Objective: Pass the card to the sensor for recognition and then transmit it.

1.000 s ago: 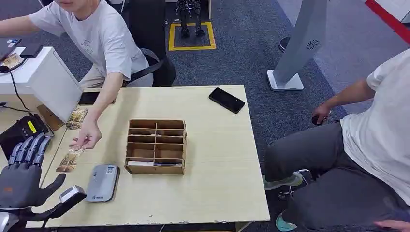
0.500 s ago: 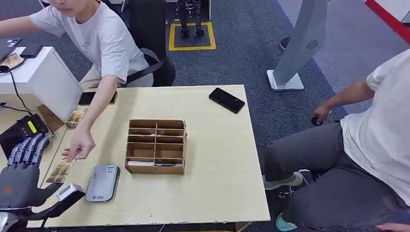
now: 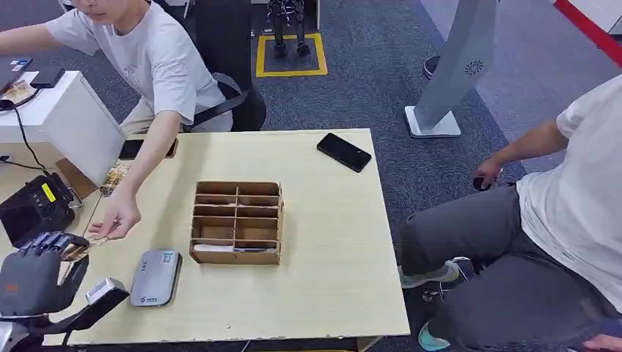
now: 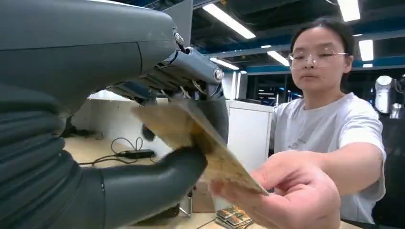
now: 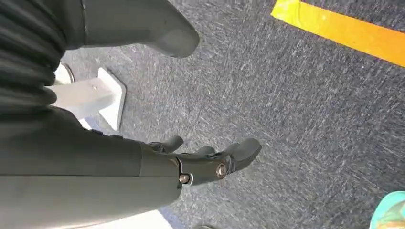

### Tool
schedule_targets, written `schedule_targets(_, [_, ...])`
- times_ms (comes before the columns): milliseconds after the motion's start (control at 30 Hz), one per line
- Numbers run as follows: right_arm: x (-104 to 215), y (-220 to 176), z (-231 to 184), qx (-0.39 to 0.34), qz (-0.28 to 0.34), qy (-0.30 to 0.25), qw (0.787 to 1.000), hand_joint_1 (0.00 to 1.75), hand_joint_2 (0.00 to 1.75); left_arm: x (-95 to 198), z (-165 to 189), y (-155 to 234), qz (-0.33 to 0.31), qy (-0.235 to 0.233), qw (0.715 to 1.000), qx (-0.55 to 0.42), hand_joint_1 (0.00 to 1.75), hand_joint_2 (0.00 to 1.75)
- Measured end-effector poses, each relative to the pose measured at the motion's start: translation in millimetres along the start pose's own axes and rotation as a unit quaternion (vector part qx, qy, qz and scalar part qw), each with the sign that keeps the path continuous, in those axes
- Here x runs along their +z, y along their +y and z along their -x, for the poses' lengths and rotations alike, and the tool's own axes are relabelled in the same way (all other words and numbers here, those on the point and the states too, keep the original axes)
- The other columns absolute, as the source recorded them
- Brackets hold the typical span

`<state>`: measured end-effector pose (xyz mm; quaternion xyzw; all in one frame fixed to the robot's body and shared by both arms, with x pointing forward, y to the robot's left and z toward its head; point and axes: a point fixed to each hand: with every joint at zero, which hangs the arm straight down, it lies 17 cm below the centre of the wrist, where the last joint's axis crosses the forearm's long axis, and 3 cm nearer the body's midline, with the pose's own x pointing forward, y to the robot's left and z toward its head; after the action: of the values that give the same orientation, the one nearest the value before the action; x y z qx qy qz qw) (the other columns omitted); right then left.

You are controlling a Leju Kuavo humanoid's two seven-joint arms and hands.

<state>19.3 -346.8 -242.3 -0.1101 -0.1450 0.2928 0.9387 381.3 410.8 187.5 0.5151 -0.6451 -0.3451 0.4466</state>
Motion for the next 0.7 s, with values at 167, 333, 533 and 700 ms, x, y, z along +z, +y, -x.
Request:
schedule_targets(167, [0.3,0.3,0.8,0.000,-0.001,0.001,1.000,0.00,1.75,0.0,-1.0,-0.1,0.000,-0.001,1.000,0.017,1.75,1.75])
schedule_targets(333, [0.2,0.4,0.3,0.000,-0.002,0.001,1.000,0.00,1.75,0.1,-3.4,1.0,0.000,-0.005,0.998,0.070,1.75,1.75])
schedule_targets(533, [0.2,0.5,-0.2,0.001,-0.002,0.000,1.000,0.00,1.75,0.4,-3.8,1.5,-0.002,-0.005,0.997,0.075,1.75,1.75])
schedule_targets(700, [-0.1,-0.4,-0.6,0.002,0.000,0.000,1.000,0.00,1.75,1.0,-3.6,-3.5,0.011,0.004,0.993,0.114,1.75,1.75])
